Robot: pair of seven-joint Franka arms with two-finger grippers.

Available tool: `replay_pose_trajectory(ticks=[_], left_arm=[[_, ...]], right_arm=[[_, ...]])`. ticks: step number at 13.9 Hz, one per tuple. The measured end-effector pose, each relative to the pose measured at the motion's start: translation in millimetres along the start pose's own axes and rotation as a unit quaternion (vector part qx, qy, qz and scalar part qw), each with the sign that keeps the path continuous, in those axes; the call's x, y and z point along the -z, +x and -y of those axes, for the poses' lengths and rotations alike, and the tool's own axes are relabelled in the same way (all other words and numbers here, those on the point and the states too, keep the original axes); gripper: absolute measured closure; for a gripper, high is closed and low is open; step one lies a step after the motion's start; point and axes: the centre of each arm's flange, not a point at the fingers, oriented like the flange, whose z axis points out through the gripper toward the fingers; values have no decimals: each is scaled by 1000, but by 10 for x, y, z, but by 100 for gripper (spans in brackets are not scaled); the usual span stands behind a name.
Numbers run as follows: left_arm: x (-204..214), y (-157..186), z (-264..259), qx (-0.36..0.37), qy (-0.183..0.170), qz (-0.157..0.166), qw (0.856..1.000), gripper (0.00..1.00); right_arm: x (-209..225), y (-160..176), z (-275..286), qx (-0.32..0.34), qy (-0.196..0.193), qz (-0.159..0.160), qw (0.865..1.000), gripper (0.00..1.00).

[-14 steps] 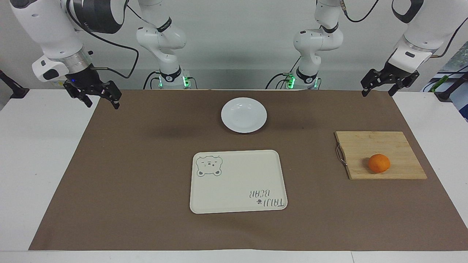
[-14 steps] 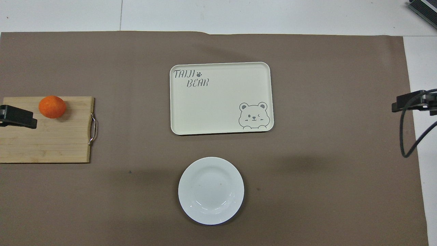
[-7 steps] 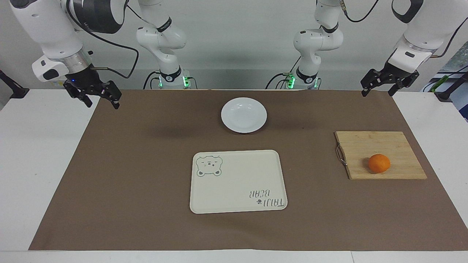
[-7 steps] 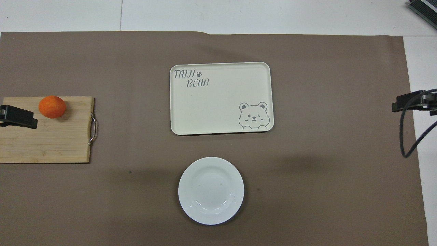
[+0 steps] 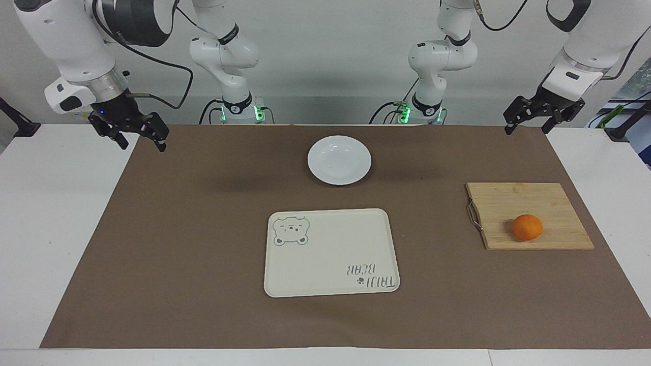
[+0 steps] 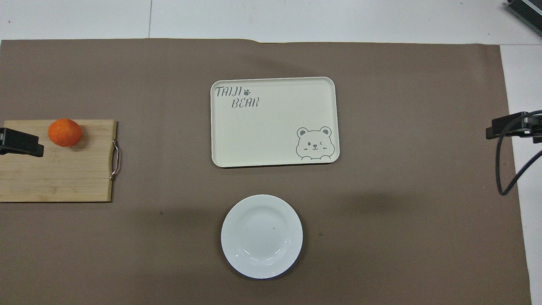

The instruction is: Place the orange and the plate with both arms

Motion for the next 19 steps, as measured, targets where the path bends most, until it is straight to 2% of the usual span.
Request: replay_pose_trajectory(ticks=[6, 10, 14, 19], left_arm=[[-6, 33, 84, -5, 0, -12, 1000, 0], [-156, 123, 226, -6, 2, -28, 1000, 0], [-628, 277, 413, -37, 6, -50, 998, 0], [-1342, 626, 625, -36, 9, -68, 997, 0]], right_arm=[[0, 0, 0, 0, 0, 0, 1000, 0], [0, 0, 0, 0, 0, 0, 1000, 0], [0, 0, 0, 0, 0, 0, 1000, 0], [0, 0, 0, 0, 0, 0, 1000, 0]])
